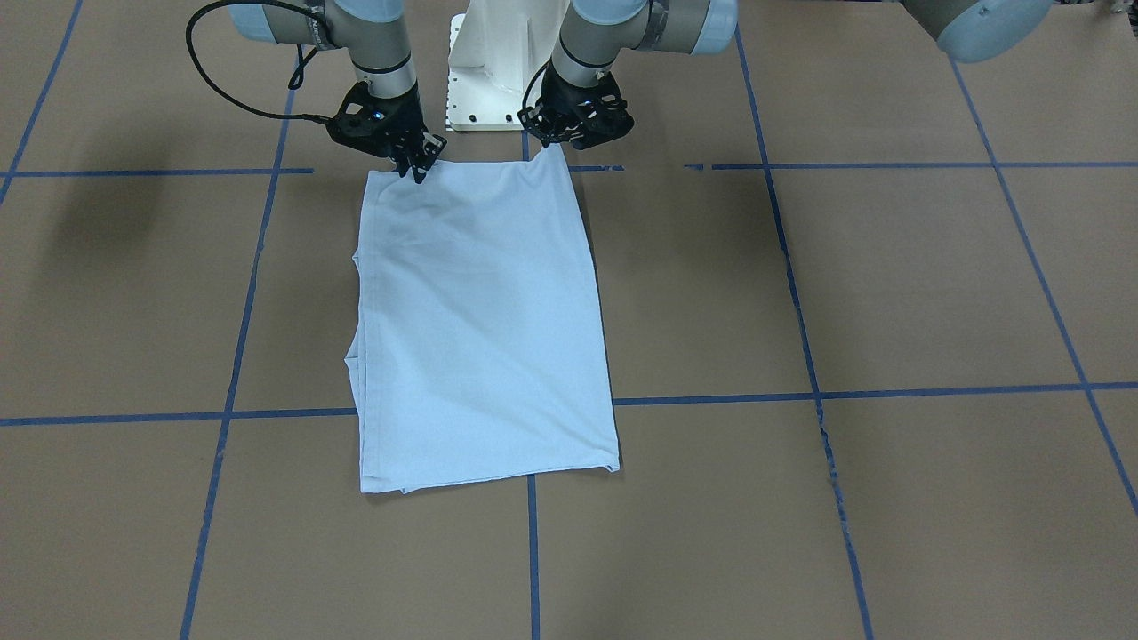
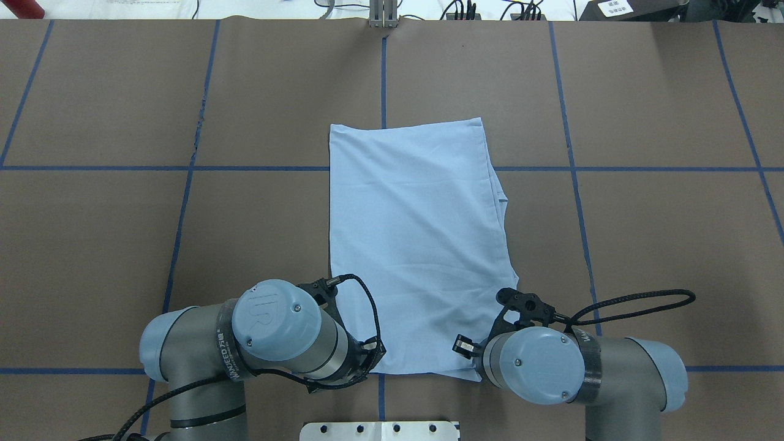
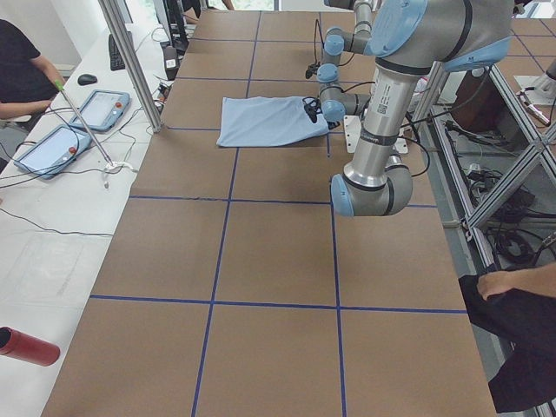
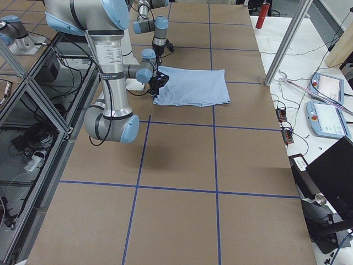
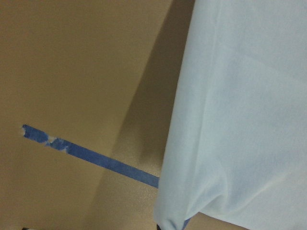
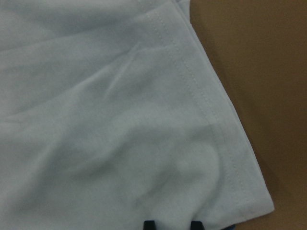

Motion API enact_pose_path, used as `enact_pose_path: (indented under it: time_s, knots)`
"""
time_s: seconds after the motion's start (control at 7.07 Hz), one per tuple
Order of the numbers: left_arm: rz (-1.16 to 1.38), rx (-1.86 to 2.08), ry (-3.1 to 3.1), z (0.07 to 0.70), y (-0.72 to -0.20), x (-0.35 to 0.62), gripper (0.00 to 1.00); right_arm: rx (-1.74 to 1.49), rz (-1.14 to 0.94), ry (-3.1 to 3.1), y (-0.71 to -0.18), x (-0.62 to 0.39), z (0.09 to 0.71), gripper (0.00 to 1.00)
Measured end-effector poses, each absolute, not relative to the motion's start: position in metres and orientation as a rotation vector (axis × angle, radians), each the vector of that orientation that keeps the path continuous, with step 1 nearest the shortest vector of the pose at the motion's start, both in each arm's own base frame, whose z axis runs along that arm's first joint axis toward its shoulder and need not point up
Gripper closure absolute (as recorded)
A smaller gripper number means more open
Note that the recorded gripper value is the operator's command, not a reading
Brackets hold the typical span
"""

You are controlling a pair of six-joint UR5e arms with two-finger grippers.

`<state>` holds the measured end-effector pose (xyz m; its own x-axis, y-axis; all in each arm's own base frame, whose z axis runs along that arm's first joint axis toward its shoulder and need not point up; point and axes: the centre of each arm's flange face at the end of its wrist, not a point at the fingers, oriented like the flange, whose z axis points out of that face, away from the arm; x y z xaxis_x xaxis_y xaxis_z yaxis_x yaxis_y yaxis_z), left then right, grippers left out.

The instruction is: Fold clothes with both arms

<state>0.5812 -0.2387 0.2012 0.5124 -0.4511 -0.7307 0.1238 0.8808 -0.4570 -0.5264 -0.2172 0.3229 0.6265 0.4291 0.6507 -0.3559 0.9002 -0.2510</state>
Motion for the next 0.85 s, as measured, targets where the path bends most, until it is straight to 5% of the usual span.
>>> enact_pose_path:
  time_s: [0.85]
  knots:
    - [-0.354, -0.369, 0.989, 0.193, -0.238, 0.567, 1.0, -0.103, 0.455, -0.811, -0.222, -0.518, 0.305, 1.0]
